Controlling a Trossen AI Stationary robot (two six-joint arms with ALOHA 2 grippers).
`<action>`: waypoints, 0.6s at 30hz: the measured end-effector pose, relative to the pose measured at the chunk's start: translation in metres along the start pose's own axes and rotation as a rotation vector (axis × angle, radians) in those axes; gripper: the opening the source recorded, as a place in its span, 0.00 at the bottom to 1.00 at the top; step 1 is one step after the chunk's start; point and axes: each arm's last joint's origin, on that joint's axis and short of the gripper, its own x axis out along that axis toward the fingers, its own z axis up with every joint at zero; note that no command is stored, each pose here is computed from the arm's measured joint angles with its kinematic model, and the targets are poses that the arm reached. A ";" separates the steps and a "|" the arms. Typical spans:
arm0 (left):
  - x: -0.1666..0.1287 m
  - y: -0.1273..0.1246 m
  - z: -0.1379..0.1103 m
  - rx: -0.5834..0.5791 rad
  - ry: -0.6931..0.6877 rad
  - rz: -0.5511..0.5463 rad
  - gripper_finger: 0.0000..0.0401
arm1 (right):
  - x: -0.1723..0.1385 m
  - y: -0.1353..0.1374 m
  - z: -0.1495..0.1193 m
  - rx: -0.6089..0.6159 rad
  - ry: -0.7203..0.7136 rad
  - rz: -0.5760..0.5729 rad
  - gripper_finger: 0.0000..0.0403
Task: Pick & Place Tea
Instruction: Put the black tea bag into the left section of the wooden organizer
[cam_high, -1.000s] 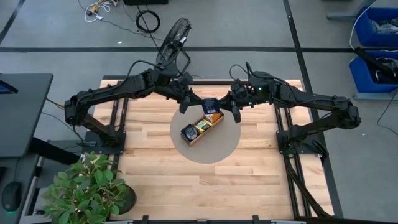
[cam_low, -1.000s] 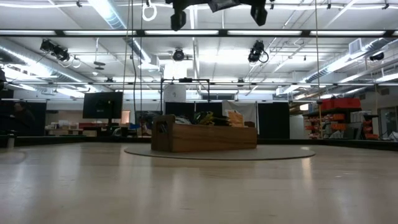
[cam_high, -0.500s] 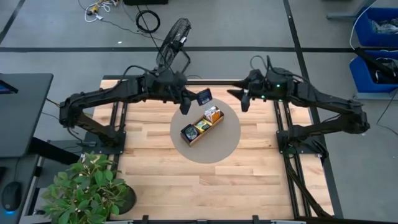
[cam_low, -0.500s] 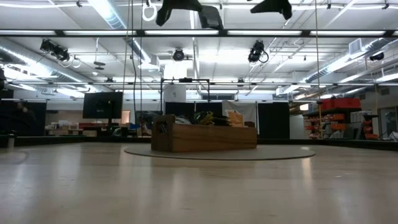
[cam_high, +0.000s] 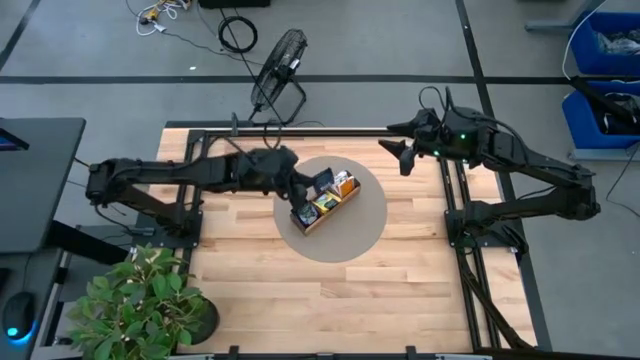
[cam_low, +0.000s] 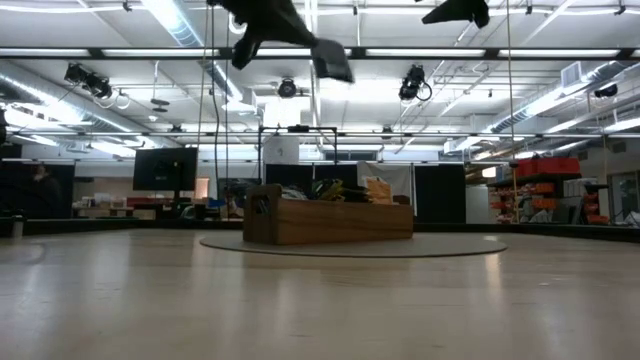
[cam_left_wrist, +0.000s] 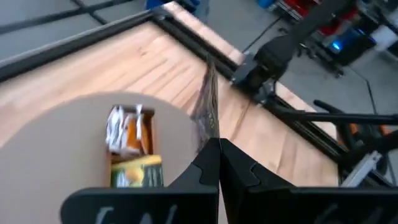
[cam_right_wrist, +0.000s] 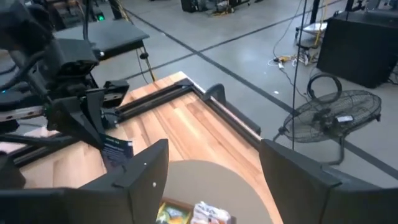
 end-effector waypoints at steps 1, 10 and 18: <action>0.001 0.001 -0.006 -0.018 0.001 0.014 0.00 | 0.000 0.000 -0.001 -0.001 0.009 -0.002 0.65; 0.012 0.011 -0.065 -0.098 0.072 0.142 0.00 | 0.000 -0.001 -0.004 -0.012 0.038 -0.006 0.65; 0.014 0.021 -0.097 -0.155 0.050 0.241 0.00 | 0.000 -0.001 -0.006 -0.016 0.064 -0.009 0.65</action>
